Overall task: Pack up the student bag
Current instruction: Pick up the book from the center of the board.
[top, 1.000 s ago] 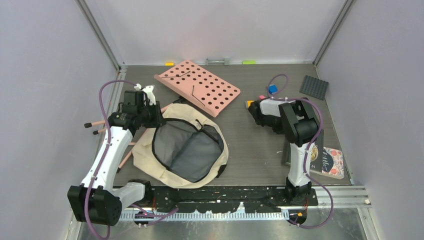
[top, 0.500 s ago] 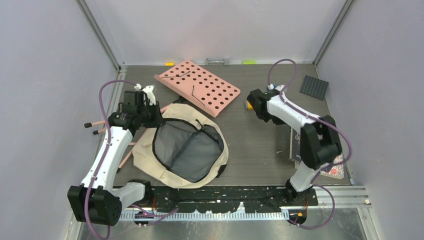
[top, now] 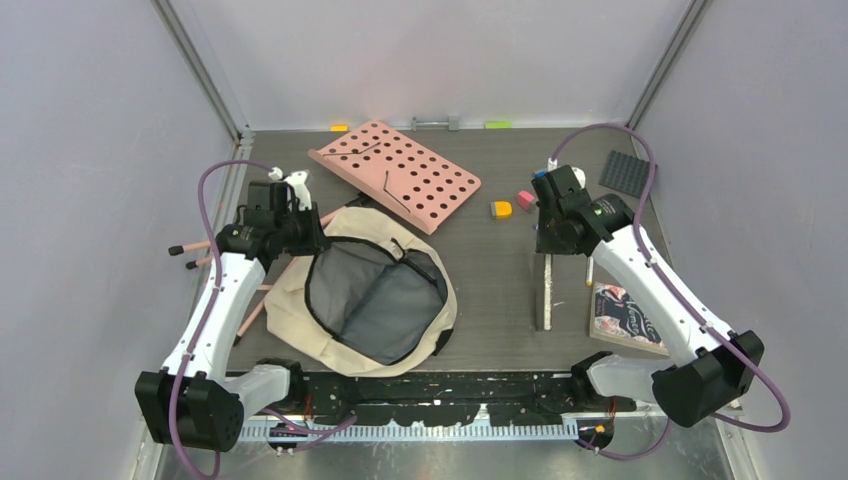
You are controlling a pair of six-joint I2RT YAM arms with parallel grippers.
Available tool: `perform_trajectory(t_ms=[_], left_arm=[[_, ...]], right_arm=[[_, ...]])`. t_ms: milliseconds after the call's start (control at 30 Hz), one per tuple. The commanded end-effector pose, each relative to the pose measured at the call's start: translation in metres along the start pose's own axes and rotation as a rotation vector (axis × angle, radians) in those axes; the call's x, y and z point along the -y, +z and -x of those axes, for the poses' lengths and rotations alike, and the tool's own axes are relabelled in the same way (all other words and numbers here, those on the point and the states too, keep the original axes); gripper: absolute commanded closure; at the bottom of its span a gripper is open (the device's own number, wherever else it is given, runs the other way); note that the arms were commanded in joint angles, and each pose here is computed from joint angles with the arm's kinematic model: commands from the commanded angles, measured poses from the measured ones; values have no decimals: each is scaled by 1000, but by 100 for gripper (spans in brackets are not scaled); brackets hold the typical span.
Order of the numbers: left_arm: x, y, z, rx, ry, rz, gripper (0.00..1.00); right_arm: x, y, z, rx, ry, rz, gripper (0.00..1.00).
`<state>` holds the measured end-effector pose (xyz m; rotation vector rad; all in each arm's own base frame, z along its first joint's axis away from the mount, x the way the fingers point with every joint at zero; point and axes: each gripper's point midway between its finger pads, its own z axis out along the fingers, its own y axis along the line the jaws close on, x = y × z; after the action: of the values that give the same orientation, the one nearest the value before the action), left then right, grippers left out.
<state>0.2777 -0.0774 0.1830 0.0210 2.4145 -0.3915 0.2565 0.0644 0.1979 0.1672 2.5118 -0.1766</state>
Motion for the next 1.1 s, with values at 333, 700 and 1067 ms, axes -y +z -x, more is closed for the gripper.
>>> perform_trajectory(t_ms=[333,700,1067], left_arm=[[3,-5,14,56,19,-4,85],[3,-4,14,53,18,-1,85],[2,-3,14,49,19,1,85]], right_arm=[[-80,24,-13,-115,-23,343,99],[-75,60,-34,-174,-75,176,80],[-85,67,-50,-198,-90,185,57]])
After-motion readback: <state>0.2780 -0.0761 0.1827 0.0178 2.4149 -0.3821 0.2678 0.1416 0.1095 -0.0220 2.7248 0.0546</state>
